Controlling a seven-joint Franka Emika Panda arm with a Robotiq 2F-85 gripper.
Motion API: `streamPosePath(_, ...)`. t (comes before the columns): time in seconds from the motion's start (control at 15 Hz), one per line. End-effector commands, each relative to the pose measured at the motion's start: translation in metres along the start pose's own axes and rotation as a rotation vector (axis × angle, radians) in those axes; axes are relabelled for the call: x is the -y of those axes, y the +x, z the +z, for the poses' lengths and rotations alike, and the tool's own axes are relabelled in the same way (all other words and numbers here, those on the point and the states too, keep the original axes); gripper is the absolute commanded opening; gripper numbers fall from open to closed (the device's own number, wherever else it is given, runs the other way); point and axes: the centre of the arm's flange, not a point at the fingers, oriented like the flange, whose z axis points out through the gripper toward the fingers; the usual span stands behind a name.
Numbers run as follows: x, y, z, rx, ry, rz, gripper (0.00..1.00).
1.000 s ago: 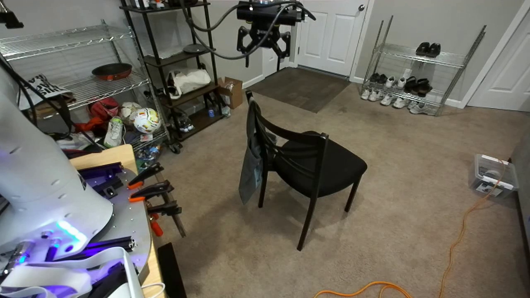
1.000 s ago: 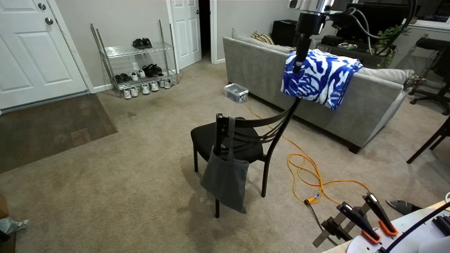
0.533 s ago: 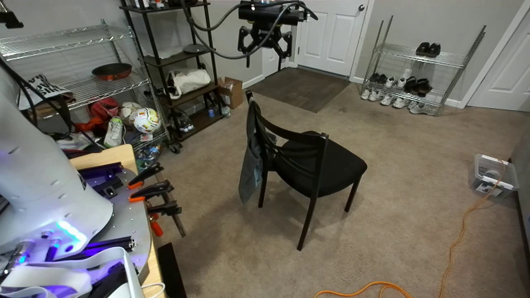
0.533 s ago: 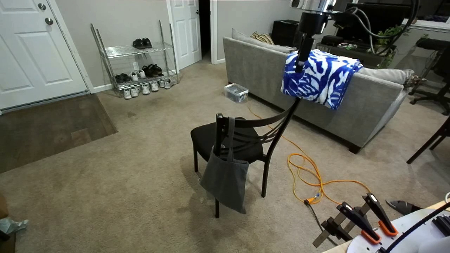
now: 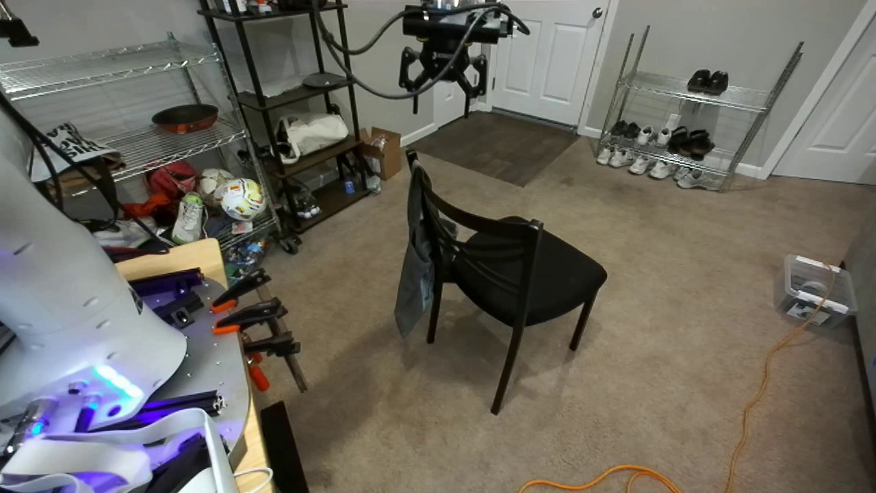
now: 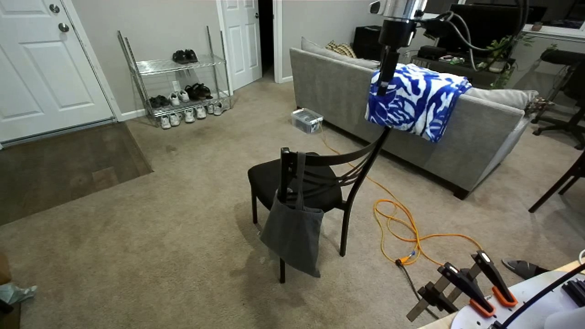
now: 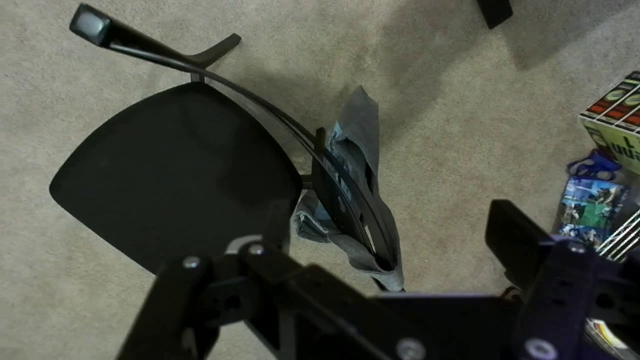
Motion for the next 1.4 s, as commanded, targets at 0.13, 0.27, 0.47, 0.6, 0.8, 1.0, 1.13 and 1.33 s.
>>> streamPosePath(0.13,-0.028,0.096,0.037,0.089,-0.018,-0.139,1.00)
streamPosePath(0.27,-0.022,0.125,0.053,0.112,-0.015,-0.204,1.00)
streamPosePath(0.47,-0.007,0.155,0.068,0.152,0.026,-0.276,1.00)
streamPosePath(0.6,0.007,0.169,0.079,0.176,0.055,-0.324,1.00)
streamPosePath(0.8,0.023,0.184,0.097,0.213,0.063,-0.376,1.00)
streamPosePath(1.0,0.030,0.199,0.115,0.247,0.033,-0.418,1.00)
streamPosePath(1.13,0.031,0.208,0.132,0.257,0.017,-0.432,1.00)
streamPosePath(1.33,0.028,0.217,0.154,0.256,-0.041,-0.438,1.00)
